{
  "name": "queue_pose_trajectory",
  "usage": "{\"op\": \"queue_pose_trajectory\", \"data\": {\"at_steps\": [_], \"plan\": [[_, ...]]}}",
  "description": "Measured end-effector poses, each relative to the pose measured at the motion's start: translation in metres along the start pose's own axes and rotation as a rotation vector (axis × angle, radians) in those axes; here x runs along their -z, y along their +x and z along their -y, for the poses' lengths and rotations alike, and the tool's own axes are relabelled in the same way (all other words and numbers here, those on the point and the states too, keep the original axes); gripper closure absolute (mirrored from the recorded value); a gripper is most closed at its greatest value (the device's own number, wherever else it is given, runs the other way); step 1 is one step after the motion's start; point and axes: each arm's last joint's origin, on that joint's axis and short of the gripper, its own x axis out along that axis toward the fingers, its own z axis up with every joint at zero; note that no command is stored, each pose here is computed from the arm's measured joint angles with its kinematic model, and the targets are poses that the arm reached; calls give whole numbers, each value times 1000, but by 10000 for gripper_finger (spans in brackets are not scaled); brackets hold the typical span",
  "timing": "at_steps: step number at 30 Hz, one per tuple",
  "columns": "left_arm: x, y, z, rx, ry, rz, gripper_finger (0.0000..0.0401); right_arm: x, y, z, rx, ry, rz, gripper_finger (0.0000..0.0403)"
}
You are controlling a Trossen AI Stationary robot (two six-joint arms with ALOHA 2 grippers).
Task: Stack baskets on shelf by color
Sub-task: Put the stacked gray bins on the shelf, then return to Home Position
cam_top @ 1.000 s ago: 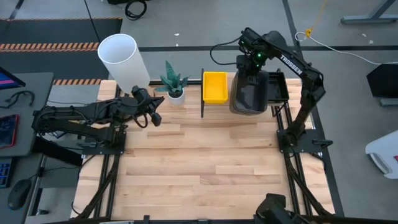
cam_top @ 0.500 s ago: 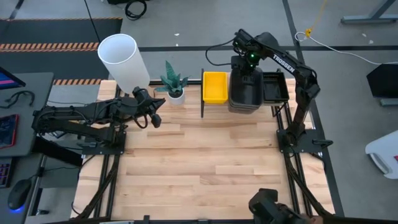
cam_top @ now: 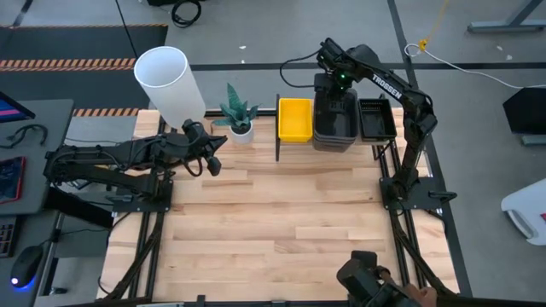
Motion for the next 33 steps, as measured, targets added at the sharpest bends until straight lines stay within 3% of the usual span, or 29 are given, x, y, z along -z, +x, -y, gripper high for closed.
{"op": "queue_pose_trajectory", "data": {"at_steps": [8,24,33], "plan": [[0,0,0,0,-1,0,394,-5,0,5,112,-35,-4,269],[0,0,1,42,-63,-10,394,-8,-2,3,117,3,12,264],[-5,-15,-8,65,-127,33,389,1,-35,-3,180,72,101,248]]}}
